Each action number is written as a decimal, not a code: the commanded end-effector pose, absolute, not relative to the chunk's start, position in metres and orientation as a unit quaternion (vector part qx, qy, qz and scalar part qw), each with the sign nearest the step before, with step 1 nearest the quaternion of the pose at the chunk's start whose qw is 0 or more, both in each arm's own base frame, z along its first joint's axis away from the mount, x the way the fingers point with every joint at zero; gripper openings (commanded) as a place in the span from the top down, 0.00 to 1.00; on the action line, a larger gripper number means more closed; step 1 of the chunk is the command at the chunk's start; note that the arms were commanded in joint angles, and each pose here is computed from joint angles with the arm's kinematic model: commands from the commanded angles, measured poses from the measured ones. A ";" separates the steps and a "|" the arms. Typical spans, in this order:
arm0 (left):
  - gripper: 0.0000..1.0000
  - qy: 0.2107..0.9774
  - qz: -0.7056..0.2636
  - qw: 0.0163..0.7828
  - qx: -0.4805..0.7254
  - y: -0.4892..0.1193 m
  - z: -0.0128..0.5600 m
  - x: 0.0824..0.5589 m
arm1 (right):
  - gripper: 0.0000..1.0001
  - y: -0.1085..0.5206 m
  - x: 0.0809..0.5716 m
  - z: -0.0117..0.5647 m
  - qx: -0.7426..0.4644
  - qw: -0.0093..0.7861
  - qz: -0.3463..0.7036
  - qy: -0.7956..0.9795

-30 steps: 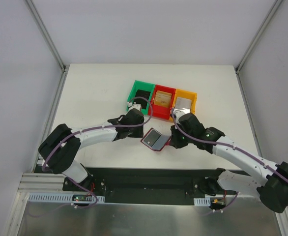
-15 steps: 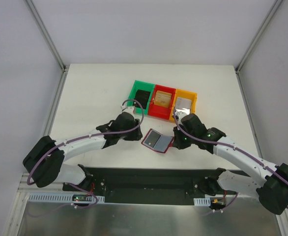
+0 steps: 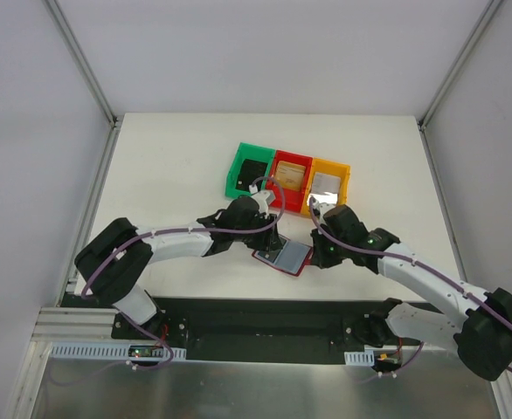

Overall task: Take the credit cards out of the card holder
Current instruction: Remove the credit card from the card holder.

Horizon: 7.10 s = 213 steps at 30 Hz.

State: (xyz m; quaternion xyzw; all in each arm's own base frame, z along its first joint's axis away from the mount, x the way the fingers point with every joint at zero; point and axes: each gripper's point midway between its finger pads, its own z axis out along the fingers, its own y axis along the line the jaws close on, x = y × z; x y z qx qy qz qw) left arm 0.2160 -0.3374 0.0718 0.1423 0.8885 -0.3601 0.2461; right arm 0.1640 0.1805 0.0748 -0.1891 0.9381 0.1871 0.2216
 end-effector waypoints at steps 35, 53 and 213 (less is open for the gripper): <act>0.59 0.938 -0.218 0.269 -0.019 -0.242 0.006 0.202 | 0.49 0.197 0.197 0.044 -0.037 0.215 0.192 0.957; 0.52 0.925 -0.225 0.305 -0.035 -0.229 0.029 0.203 | 0.61 0.216 0.223 0.023 -0.069 0.203 0.176 0.961; 0.60 0.893 -0.369 0.256 -0.036 -0.270 0.026 0.188 | 0.52 0.314 0.205 0.048 -0.085 0.213 0.421 0.878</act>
